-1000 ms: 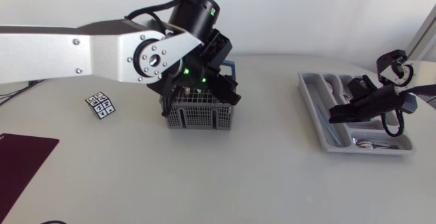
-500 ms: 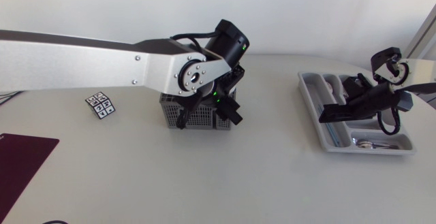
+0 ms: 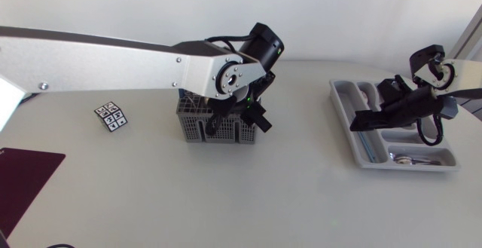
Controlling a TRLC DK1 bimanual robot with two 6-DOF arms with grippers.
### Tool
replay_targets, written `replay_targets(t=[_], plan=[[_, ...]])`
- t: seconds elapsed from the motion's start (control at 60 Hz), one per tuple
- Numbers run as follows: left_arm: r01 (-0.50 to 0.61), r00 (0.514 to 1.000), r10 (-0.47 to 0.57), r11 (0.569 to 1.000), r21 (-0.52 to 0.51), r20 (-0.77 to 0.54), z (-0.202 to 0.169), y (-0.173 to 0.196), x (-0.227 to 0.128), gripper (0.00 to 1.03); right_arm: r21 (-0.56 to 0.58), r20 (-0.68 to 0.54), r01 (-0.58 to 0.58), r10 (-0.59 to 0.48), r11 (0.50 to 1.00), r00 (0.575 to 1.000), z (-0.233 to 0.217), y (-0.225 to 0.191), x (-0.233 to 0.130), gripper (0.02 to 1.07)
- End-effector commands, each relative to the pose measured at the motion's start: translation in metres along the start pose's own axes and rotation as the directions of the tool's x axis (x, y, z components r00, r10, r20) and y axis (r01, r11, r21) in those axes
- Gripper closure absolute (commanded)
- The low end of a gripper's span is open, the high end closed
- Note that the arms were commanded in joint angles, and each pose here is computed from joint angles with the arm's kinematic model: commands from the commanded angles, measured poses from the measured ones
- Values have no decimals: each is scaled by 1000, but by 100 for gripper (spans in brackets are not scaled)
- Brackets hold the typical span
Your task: Transfer all utensils from the basket to the drawer tray.
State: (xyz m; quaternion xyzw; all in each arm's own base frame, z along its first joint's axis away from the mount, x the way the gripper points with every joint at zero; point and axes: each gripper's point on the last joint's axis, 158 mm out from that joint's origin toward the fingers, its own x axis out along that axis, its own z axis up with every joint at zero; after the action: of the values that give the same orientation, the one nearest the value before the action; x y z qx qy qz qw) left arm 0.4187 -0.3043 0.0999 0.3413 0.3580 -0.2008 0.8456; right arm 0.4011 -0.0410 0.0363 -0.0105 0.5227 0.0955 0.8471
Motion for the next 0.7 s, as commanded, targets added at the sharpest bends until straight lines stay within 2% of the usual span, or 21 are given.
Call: replay_targets(t=[0.0,0.3,0.583,0.683], plan=[[-15,1000,14,1000,-25,-20,-1,6,8,75,11,-11,0,0,1000,1000,-4,6,-4,7],[-17,999,16,1000,-26,-33,-6,7,14,97,0,5,1,-1,1000,1000,-3,12,-11,7],[-10,1000,10,1000,-7,-11,-1,1,3,100,-6,4,-2,2,1000,1000,-8,16,-13,7],[-56,998,56,998,14,7,4,6,-9,100,-11,5,-4,4,1000,1000,-9,18,-13,7]])
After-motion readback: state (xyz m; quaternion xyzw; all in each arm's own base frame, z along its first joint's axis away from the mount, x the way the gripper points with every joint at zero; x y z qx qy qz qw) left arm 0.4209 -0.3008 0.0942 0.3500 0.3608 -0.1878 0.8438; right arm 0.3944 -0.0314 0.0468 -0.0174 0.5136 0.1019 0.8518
